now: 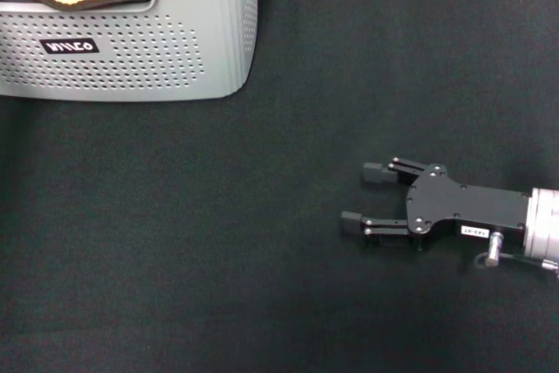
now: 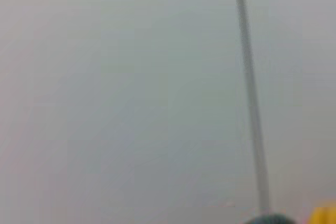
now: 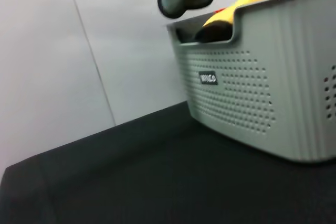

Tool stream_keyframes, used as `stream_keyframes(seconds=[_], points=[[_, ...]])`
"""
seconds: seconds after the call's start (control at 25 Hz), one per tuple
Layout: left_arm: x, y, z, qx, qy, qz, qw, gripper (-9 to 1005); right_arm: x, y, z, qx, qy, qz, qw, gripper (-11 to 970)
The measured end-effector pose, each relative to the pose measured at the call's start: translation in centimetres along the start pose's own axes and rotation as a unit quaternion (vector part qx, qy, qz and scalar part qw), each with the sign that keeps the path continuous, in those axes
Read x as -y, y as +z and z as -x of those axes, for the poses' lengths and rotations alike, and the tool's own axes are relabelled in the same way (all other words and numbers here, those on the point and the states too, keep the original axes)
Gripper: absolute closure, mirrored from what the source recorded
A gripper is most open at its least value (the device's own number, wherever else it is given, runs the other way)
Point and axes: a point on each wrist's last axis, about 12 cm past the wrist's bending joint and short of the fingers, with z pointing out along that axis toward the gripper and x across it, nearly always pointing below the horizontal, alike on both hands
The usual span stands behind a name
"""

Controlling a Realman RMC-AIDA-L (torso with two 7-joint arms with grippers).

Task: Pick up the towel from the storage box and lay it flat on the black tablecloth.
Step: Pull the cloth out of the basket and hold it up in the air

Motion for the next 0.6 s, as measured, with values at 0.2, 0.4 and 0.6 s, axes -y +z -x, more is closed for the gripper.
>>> stream_keyframes(seconds=[0.2, 0.4, 0.6], points=[[0.3, -4.3, 0.7, 0.149, -0.066, -0.081, 0.983, 967, 0.3, -0.6, 0.2, 0.019, -0.008, -0.017, 1.0, 113], [0.1, -8.6, 1.2, 0.272, -0.104, -0.174, 0.941, 965, 0.6, -1.2, 1.2, 0.057, -0.026, -0.025, 0.998, 114], [-0.2, -10.8, 0.1, 0.332, -0.136, -0.269, 0.894, 963, 0.7, -2.1, 2.7, 0.121, -0.062, -0.028, 0.99, 115]])
